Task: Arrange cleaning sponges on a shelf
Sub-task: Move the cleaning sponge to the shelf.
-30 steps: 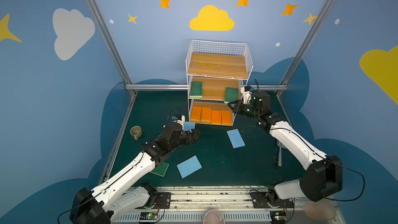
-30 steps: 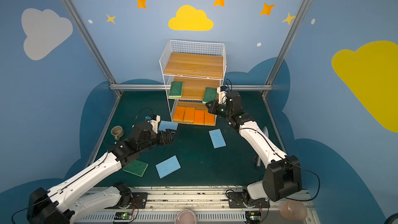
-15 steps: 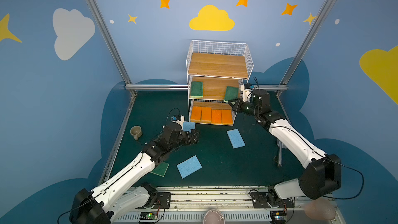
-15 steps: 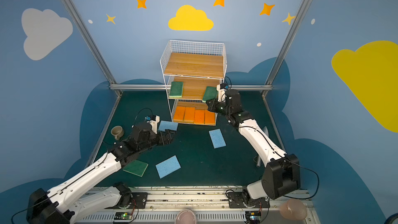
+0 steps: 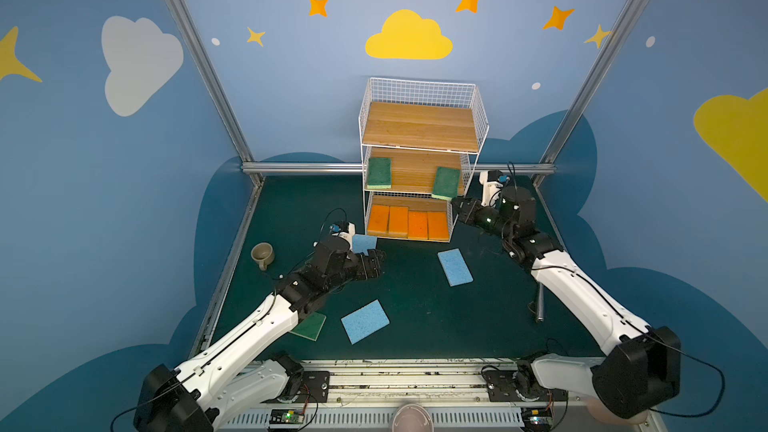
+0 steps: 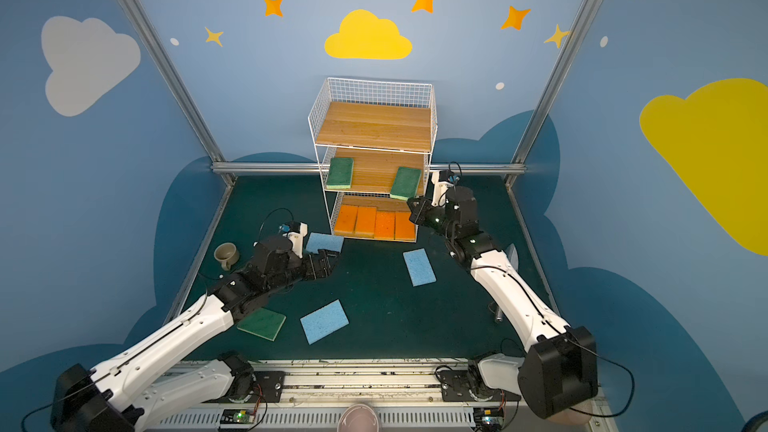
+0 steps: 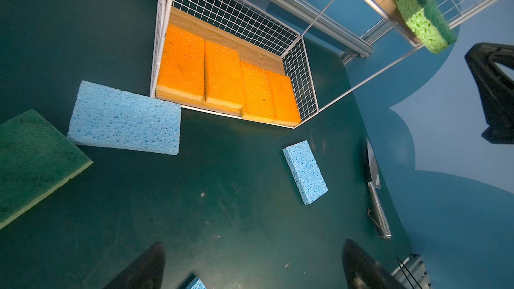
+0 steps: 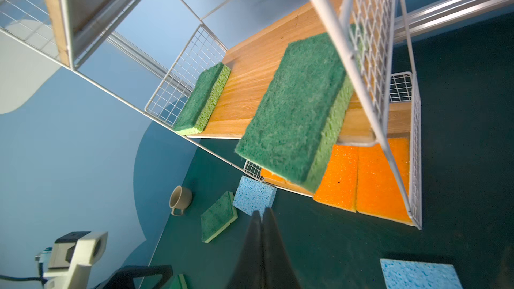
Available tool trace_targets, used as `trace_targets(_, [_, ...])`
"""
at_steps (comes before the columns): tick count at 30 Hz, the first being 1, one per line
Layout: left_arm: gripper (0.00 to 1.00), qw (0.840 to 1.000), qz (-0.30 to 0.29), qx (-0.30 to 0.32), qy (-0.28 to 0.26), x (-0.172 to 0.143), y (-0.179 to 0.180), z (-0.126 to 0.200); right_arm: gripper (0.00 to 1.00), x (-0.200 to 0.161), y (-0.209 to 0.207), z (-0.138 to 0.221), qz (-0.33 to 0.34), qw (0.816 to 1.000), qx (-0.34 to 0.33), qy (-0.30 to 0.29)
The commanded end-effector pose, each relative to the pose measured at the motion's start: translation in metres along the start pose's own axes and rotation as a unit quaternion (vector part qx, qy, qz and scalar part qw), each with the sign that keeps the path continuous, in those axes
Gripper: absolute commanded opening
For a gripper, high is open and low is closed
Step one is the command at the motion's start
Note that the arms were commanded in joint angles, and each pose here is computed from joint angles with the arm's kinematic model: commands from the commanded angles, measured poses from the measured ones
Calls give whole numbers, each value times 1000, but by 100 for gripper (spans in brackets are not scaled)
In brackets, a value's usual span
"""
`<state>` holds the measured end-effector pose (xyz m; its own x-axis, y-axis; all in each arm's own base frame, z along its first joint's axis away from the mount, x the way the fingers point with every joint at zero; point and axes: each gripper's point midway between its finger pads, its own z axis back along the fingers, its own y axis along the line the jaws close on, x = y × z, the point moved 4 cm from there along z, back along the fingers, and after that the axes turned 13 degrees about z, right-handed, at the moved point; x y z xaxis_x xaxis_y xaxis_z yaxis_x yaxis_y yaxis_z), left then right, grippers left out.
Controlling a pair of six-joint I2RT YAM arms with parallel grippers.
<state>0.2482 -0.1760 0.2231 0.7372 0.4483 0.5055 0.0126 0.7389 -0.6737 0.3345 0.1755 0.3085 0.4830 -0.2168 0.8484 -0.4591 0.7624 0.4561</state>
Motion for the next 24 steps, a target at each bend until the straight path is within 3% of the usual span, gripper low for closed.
trace_targets(1, [98, 1000, -2, -2, -5, 1, 2, 4, 0, 4, 0, 6, -27, 999, 3, -31])
trace_targets(9, [98, 1000, 1, 0, -8, -1, 9, 6, 0, -7, -1, -13, -85, 995, 46, -30])
trace_targets(24, [98, 1000, 12, -4, -9, -5, 18, 7, 0, -4, -17, -32, -134, 990, 15, -32])
